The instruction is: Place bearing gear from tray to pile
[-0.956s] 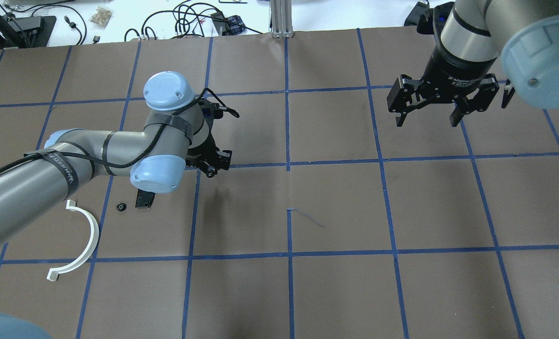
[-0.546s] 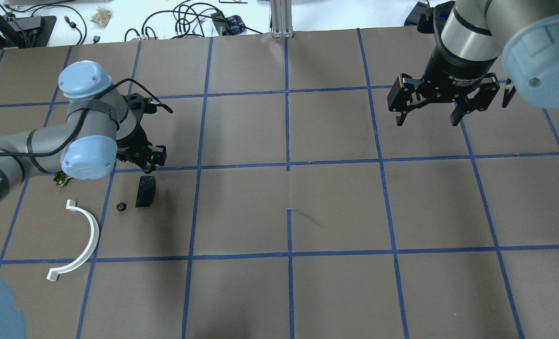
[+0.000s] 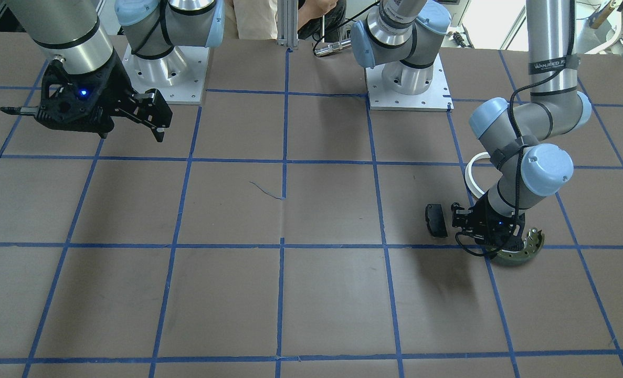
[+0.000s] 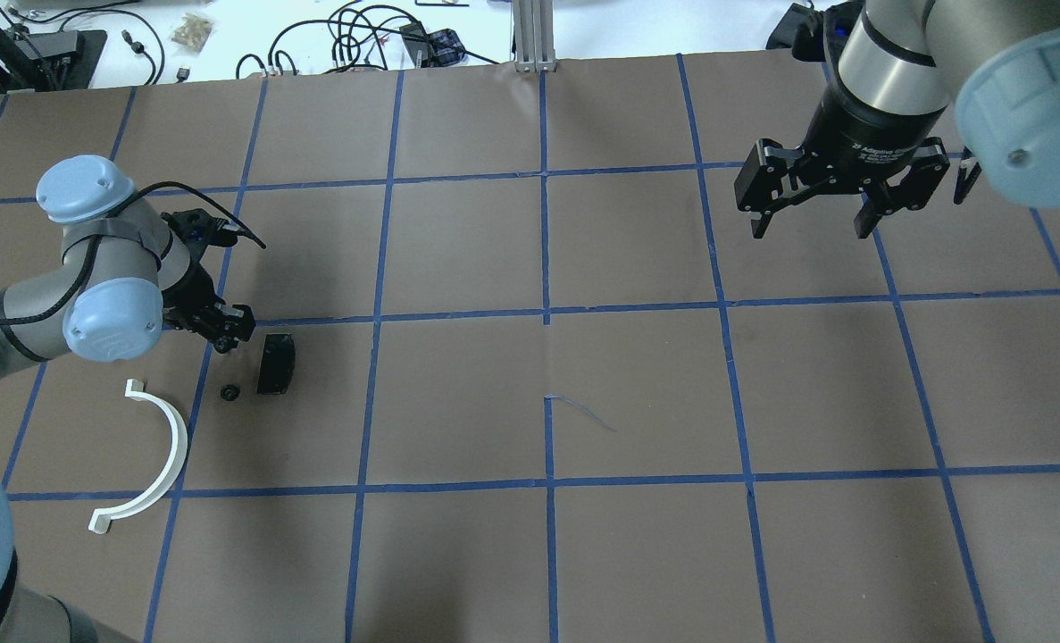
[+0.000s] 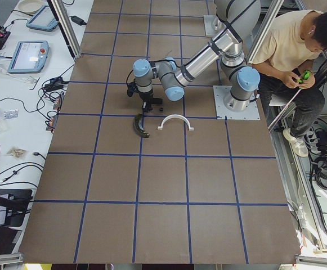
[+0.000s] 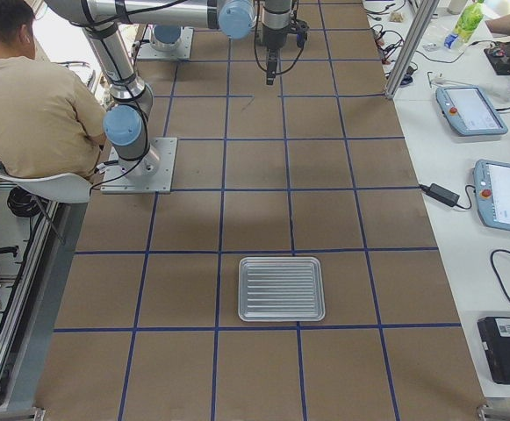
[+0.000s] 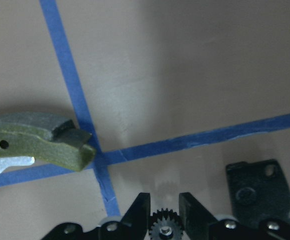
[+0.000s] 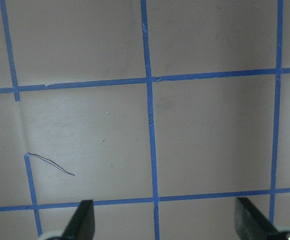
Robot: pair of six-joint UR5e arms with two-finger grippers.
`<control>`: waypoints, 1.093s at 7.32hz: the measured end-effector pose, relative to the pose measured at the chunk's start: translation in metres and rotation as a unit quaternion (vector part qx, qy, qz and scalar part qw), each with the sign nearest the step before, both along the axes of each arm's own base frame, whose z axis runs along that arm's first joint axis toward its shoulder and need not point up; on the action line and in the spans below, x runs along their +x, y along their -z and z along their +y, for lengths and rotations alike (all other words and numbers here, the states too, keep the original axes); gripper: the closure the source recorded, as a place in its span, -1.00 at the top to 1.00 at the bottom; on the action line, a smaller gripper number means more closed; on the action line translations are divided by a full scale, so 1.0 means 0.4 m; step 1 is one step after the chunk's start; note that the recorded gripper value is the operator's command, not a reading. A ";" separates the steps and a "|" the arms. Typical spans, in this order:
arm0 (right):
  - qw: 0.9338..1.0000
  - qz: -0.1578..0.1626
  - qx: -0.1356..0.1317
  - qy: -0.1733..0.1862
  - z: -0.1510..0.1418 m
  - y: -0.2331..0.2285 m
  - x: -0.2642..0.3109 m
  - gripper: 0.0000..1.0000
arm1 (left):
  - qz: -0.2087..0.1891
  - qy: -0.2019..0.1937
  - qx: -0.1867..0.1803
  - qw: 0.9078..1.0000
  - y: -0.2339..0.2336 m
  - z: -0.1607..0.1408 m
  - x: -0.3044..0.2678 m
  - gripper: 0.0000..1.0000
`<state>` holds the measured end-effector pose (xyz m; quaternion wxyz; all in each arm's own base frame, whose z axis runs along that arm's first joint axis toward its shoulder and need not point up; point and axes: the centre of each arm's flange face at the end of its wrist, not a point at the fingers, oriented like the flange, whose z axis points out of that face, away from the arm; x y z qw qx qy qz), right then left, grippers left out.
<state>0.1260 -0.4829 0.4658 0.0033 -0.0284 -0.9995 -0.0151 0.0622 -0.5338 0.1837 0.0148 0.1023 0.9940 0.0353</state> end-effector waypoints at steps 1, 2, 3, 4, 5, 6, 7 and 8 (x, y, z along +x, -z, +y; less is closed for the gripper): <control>1.000 0.000 0.000 0.000 0.000 0.000 0.000 1.00 | 0.002 -0.001 0.000 1.000 0.000 0.001 0.000 1.00; 1.000 -0.001 0.000 0.001 0.000 0.000 0.000 1.00 | 0.004 -0.003 0.001 1.000 -0.002 0.002 -0.001 1.00; 1.000 -0.002 0.000 0.001 0.000 0.000 0.000 1.00 | 0.005 -0.004 0.001 1.000 -0.013 0.004 -0.002 1.00; 1.000 -0.002 0.000 0.001 0.000 0.001 0.000 1.00 | 0.005 -0.004 0.001 1.000 -0.040 0.002 -0.006 1.00; 1.000 -0.002 0.001 0.001 0.000 0.002 0.000 1.00 | 0.007 -0.012 0.001 1.000 -0.096 -0.005 -0.019 1.00; 1.000 -0.002 0.002 0.001 0.000 0.003 0.000 1.00 | 0.010 -0.036 0.000 0.999 -0.189 -0.022 -0.048 1.00; 1.000 -0.002 0.002 0.001 0.000 0.003 0.000 1.00 | 0.012 -0.065 -0.005 0.998 -0.321 -0.046 -0.110 1.00; 1.000 -0.002 0.002 0.001 0.001 0.002 0.000 1.00 | 0.012 -0.086 -0.006 0.996 -0.456 -0.053 -0.198 1.00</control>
